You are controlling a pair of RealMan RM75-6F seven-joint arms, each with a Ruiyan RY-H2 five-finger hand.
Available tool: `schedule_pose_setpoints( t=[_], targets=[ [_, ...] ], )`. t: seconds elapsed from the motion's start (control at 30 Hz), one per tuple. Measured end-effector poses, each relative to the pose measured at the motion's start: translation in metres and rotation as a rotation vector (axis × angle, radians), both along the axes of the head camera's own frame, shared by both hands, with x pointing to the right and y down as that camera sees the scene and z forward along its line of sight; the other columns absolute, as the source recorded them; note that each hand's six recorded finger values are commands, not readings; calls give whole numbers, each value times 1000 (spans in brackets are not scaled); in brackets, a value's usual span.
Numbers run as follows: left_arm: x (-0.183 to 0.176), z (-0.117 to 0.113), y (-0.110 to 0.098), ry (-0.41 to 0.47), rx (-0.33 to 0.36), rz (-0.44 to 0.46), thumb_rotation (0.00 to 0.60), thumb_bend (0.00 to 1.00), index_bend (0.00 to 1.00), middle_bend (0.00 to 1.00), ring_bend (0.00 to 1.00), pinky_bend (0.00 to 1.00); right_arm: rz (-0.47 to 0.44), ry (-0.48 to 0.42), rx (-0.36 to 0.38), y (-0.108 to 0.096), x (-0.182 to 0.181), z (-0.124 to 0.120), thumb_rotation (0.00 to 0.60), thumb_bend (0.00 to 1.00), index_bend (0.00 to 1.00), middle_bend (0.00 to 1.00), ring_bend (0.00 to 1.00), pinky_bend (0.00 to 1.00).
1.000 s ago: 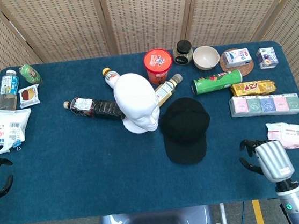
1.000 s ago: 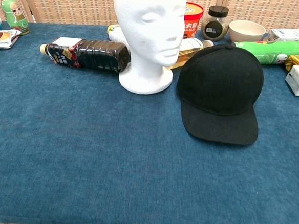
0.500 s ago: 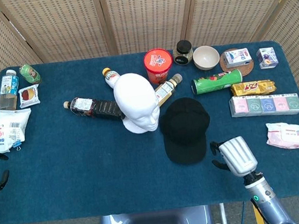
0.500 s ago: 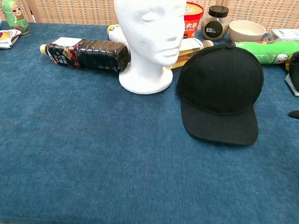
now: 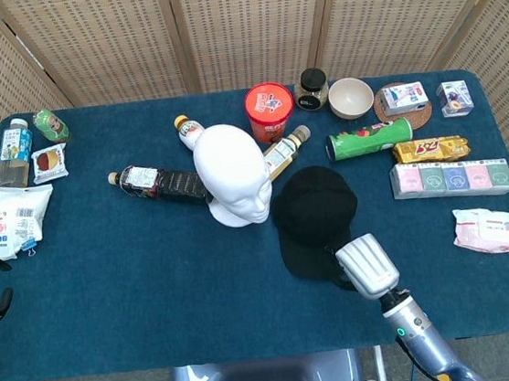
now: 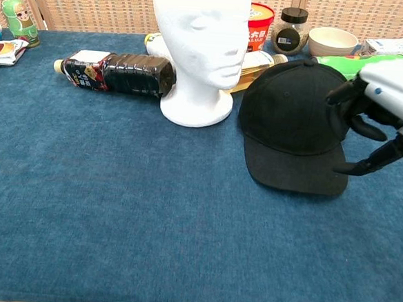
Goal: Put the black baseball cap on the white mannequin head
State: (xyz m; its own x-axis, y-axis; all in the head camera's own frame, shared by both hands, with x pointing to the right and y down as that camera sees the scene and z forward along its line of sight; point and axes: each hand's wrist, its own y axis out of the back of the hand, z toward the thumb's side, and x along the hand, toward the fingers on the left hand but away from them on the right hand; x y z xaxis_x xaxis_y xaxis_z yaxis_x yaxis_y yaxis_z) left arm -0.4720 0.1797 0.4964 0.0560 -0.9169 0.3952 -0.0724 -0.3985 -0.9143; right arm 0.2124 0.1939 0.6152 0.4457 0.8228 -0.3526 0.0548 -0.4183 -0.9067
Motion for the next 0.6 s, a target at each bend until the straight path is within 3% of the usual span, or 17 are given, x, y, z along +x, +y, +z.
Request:
schedule_pose_setpoints(
  t=[0.3,0.6],
  targets=[
    [-8,3,4,-7,-19,-18,600,377,389,160,78,137,-52,2,-32,9,-33,22,600,78,640,874,992,1000],
    [-17,4,8,-14,-26,-36,600,376,389,161,78,138,-50,47,-45,12,-34,42,600,78,639,874,993,1000]
  ],
)
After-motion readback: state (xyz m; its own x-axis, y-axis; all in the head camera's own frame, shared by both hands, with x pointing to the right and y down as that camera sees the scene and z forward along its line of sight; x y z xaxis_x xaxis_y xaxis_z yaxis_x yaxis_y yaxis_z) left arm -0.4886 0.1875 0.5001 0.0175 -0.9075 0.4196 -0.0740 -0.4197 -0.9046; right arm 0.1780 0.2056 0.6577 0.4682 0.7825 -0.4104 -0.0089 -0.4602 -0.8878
